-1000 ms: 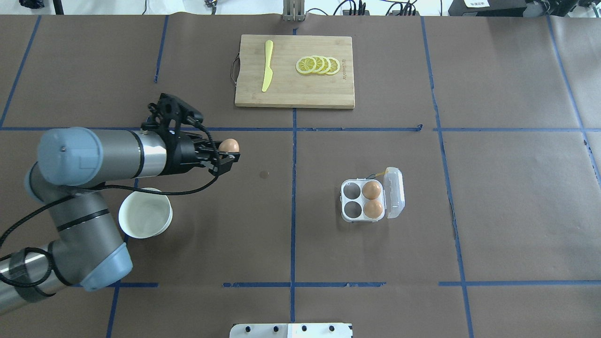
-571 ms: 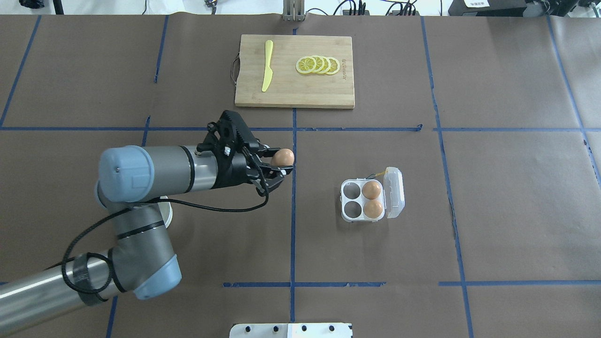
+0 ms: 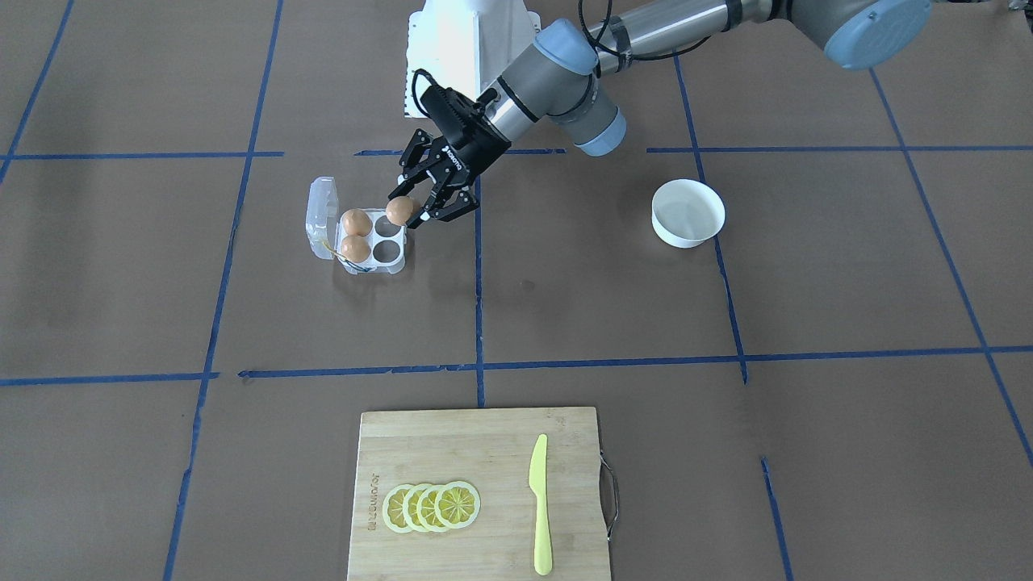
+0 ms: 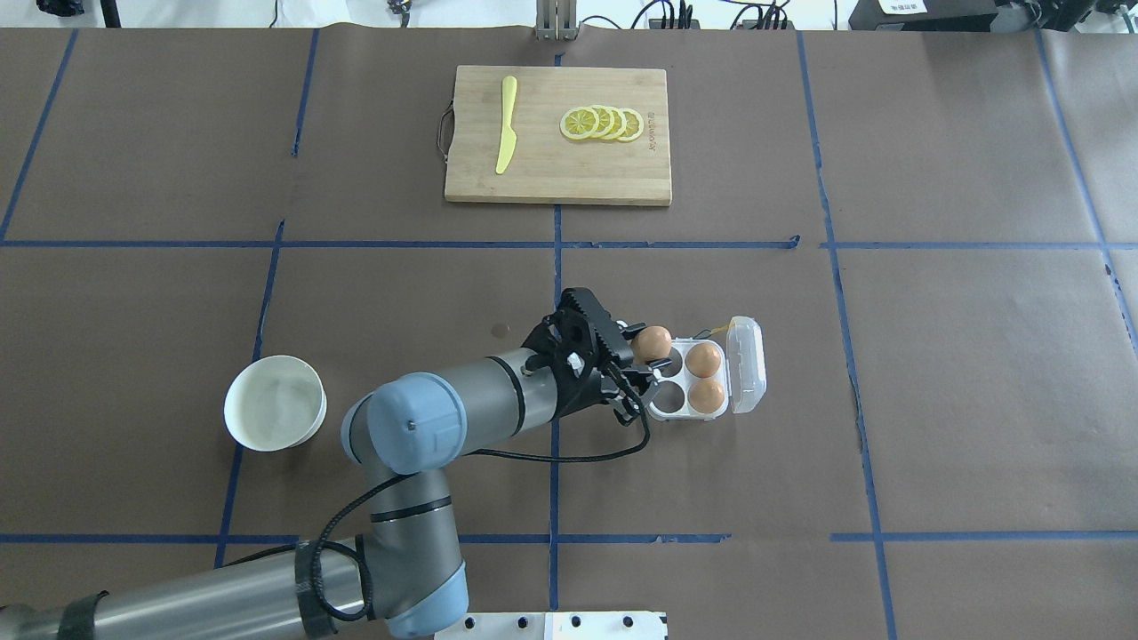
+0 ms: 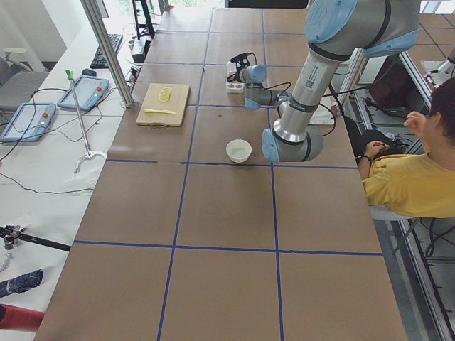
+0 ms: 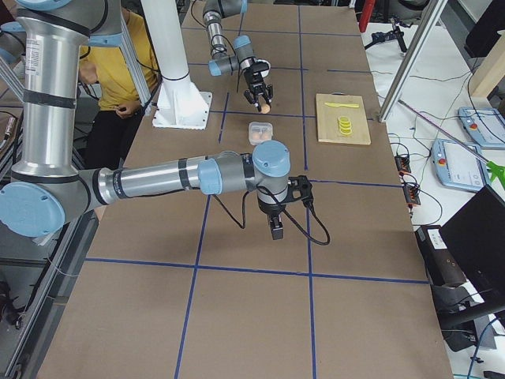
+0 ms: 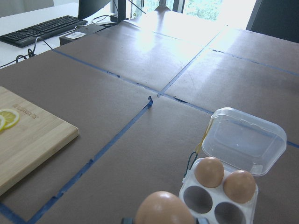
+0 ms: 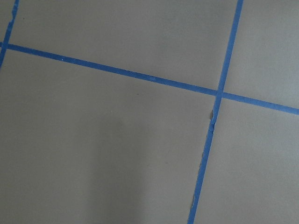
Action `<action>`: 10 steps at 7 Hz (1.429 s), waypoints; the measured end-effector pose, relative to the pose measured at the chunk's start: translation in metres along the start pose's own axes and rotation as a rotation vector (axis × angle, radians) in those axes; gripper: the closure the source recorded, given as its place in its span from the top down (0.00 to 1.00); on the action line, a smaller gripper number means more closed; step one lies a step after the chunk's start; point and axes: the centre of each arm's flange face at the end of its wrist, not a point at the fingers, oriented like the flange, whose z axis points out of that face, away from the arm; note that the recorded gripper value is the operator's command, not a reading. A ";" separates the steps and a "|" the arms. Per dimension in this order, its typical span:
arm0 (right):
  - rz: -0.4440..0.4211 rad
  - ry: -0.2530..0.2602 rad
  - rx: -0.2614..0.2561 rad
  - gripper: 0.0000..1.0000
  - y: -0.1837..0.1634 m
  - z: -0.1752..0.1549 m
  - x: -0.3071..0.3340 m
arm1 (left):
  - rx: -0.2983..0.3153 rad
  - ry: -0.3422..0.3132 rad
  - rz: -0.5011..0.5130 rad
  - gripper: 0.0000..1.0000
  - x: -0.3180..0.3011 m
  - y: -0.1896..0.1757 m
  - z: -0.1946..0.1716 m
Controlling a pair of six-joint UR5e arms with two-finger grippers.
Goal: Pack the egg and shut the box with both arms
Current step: 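Lower the egg into an empty carton cup and open the left gripper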
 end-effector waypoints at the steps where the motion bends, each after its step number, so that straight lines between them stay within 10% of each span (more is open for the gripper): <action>1: 0.001 0.000 0.001 1.00 0.000 0.000 0.001 | -0.003 -0.019 -0.002 0.14 0.015 0.003 0.015; 7: 0.009 0.002 0.005 1.00 0.002 -0.002 0.004 | -0.024 -0.043 -0.002 1.00 0.038 0.021 0.030; 10: 0.011 0.002 0.006 1.00 0.001 -0.003 0.005 | -0.018 -0.039 -0.011 1.00 0.039 0.019 0.029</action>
